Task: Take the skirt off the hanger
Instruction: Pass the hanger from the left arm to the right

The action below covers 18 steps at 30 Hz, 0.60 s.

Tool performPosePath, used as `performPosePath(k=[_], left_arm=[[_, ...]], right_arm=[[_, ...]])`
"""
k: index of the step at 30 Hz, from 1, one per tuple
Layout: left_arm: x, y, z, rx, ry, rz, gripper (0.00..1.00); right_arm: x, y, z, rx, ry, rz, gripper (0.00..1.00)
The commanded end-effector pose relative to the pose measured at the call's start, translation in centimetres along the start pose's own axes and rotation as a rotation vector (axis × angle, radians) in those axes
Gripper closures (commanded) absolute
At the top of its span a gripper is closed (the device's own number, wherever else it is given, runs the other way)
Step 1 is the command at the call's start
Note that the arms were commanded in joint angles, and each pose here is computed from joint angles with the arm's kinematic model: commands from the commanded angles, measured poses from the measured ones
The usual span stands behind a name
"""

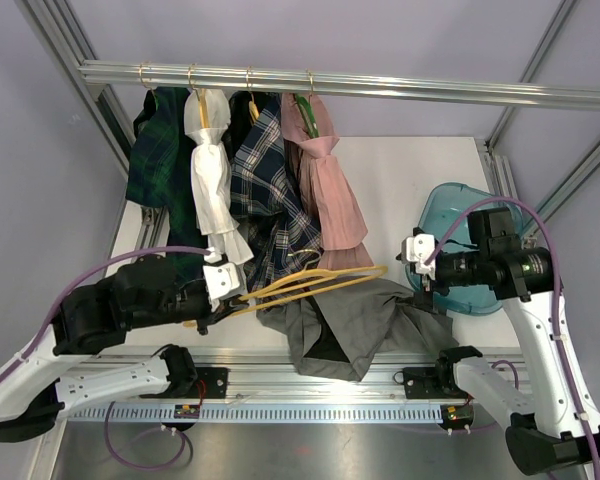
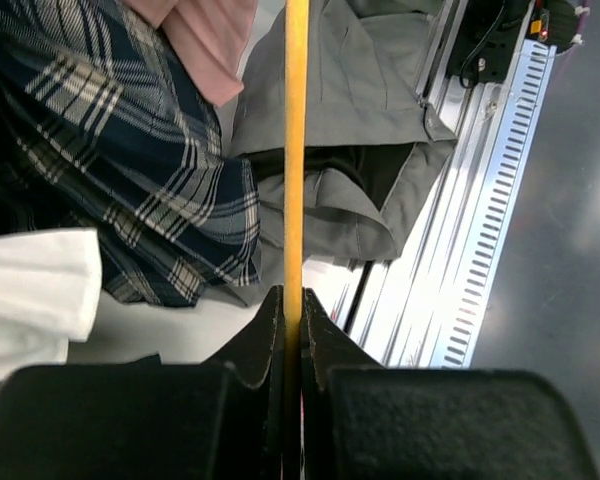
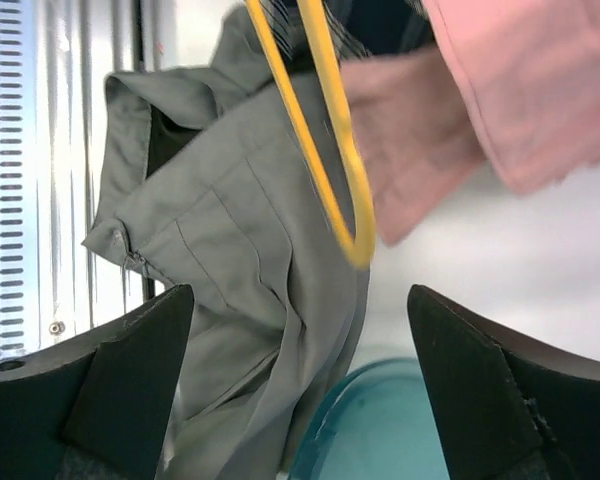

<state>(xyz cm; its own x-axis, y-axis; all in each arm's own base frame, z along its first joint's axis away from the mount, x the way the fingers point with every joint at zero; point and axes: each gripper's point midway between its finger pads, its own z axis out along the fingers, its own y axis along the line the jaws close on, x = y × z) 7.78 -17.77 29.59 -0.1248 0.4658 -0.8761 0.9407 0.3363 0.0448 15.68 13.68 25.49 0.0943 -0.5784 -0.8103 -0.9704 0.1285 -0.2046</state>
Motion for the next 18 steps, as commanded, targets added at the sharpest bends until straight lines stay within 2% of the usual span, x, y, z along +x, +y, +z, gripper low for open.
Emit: performPosePath(k=[1,5,9,14,18], left_arm=[[-4.3,-0.7,0.8,0.064,-0.178,0.115,1.00],[-4.1,-1.5,2.7,0.123,-0.182,0.150,1.00],[-4.7,-1.5,4.0,0.139,-0.199,0.174,1.00],[-4.7,-0.9,5.2,0.112,-0.201,0.184,1.00],[-4.8,-0.5,5.5,0.086,-0.223,0.190,1.00]], right_arm=[[-2.6,4.8,-0.7,-0.191,-0.133,-0.053,0.05],[-4.1,4.6,-0.8,-0.256,-0.182,0.004,0.05],[-4.2,4.9,-0.2,-0.312,-0.172,-0.009,0.08],[-3.4,7.2,0.7,-0.429,-0.116,0.001,0.19],[-2.5,8.2,1.0,-0.467,-0.093,0.013,0.32]])
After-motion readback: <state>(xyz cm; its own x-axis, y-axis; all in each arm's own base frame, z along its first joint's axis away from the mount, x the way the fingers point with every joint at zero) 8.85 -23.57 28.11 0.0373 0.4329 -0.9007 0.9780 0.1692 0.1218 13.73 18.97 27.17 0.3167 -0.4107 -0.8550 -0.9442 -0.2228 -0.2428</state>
